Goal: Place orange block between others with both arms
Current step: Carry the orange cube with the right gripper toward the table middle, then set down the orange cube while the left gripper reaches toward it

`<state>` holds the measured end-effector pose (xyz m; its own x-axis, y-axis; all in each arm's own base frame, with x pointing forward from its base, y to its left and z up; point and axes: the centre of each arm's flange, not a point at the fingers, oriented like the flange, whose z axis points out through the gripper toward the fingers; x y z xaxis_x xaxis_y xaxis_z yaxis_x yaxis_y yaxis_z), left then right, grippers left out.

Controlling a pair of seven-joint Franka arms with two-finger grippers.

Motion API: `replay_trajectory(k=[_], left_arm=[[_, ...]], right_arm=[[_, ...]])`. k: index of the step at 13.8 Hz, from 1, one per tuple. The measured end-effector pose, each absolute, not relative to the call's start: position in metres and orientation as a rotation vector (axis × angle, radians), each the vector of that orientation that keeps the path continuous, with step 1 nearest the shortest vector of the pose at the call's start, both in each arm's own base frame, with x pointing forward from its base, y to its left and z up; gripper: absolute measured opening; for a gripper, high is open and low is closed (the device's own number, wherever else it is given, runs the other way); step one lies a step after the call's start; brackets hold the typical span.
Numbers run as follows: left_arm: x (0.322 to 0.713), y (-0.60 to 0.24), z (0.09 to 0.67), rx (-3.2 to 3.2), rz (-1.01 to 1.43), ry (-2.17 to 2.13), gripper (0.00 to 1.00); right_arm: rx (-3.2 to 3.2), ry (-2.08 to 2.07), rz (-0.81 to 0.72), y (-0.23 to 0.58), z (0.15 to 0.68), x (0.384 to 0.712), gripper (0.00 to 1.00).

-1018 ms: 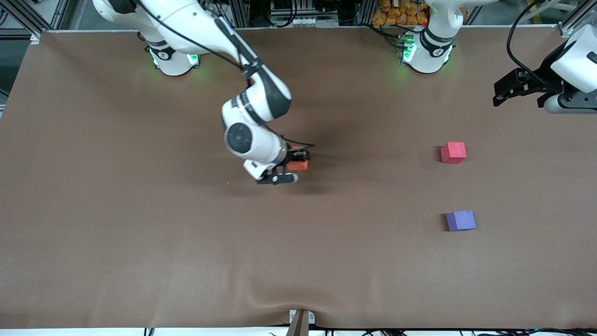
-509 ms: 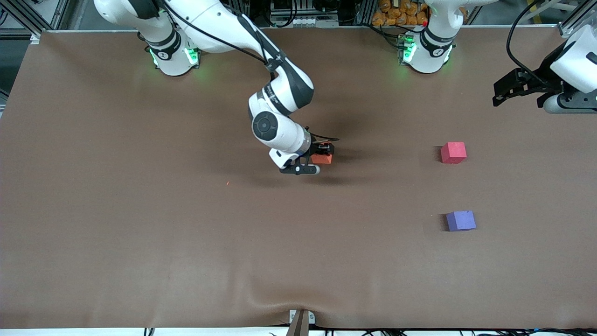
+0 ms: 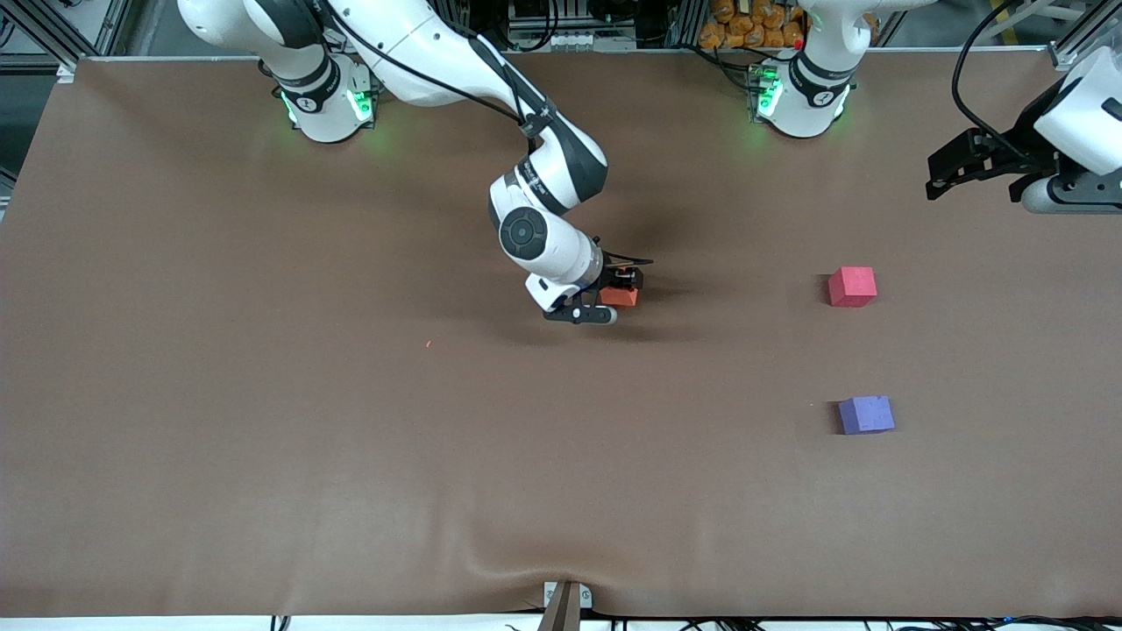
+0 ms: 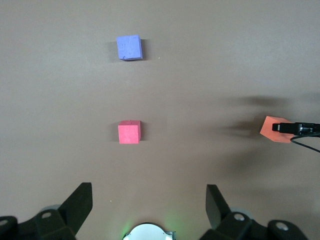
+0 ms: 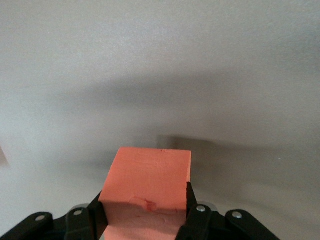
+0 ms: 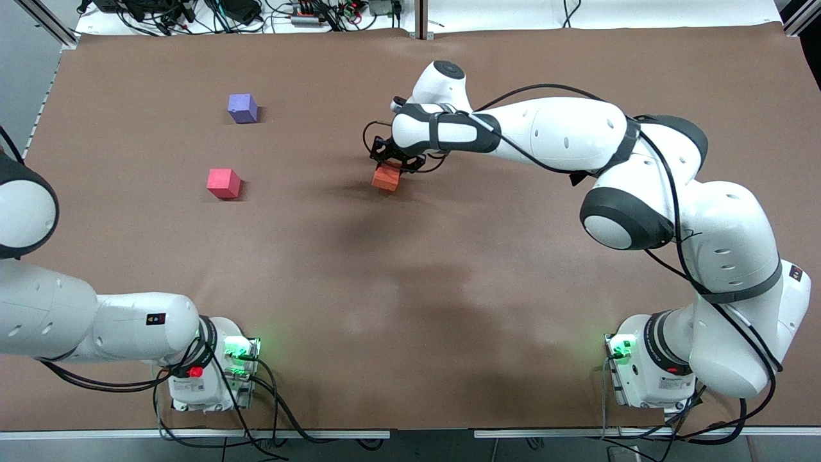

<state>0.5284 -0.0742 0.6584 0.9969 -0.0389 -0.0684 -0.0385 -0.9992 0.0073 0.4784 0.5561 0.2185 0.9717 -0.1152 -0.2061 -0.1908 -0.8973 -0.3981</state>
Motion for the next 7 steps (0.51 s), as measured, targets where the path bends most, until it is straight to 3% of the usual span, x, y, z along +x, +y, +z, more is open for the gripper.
replay_trajectory(k=[3,4,7], left_arm=[[0.528,-0.076,0.657,3.133,-0.113,-0.065,1.0],[0.529,-0.076,0.656,3.133,-0.115,-0.065,1.0],[0.531,-0.076,0.65,3.132,-0.135,-0.068,1.0]], right_arm=[[-2.698,0.209,0.234,0.564,0.208,0.47,0.62],[-2.699,0.207,0.224,0.566,0.204,0.467,0.67],[-2.697,0.203,0.211,0.569,0.202,0.465,0.96]])
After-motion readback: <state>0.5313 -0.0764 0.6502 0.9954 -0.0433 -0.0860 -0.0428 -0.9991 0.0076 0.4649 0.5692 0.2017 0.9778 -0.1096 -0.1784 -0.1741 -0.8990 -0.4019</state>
